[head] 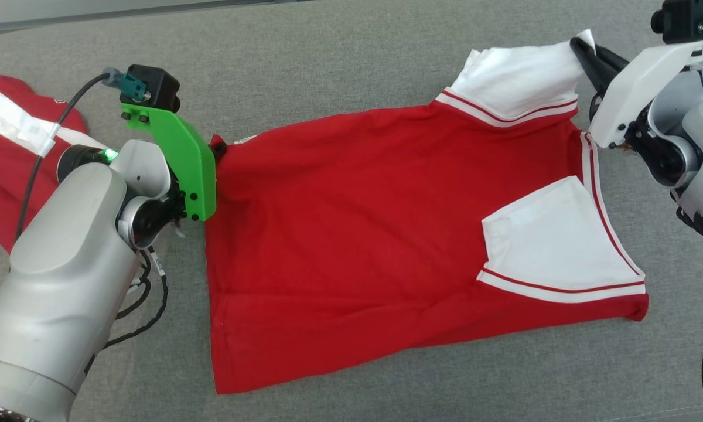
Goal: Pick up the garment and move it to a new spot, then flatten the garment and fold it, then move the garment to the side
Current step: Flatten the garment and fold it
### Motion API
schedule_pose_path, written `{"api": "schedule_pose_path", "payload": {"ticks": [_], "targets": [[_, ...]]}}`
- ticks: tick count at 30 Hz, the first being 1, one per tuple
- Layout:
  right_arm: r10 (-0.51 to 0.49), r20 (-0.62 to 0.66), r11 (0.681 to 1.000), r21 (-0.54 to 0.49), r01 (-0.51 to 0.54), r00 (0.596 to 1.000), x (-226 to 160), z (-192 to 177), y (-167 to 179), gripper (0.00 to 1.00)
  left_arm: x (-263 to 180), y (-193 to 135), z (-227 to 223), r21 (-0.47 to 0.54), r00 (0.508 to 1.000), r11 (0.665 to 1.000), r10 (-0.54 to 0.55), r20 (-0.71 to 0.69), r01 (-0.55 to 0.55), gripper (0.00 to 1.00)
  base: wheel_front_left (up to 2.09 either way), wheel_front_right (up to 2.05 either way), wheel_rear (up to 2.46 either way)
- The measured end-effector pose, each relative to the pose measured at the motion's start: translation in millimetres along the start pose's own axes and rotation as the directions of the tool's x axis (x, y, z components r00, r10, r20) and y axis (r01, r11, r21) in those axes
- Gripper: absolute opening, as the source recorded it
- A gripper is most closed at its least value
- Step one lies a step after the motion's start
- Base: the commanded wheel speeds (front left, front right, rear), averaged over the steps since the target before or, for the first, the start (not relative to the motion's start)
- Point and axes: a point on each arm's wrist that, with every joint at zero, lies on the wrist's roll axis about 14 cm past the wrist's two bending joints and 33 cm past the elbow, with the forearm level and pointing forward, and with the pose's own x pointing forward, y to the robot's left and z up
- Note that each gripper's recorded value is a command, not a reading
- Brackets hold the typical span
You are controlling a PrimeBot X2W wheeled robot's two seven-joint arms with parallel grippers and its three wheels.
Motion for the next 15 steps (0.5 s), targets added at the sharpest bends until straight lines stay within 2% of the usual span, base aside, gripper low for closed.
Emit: {"api": "schedule_pose_path", "payload": {"ticks": [6, 15], "targets": [[0.011, -0.065, 1.0, -0.019, -0.013, 0.998, -28, -12, -5, 0.0, -9, -13, -7, 0.023, 0.998, 0.999, -0.04, -0.042, 0.041, 0.0, 0.0, 0.0, 0.0], [0.026, -0.174, 0.999, -0.026, -0.031, 0.984, -64, -35, -3, 0.0, -29, -17, -26, 0.061, 0.99, 0.997, -0.04, -0.134, 0.049, 0.0, 0.0, 0.0, 0.0]]}}
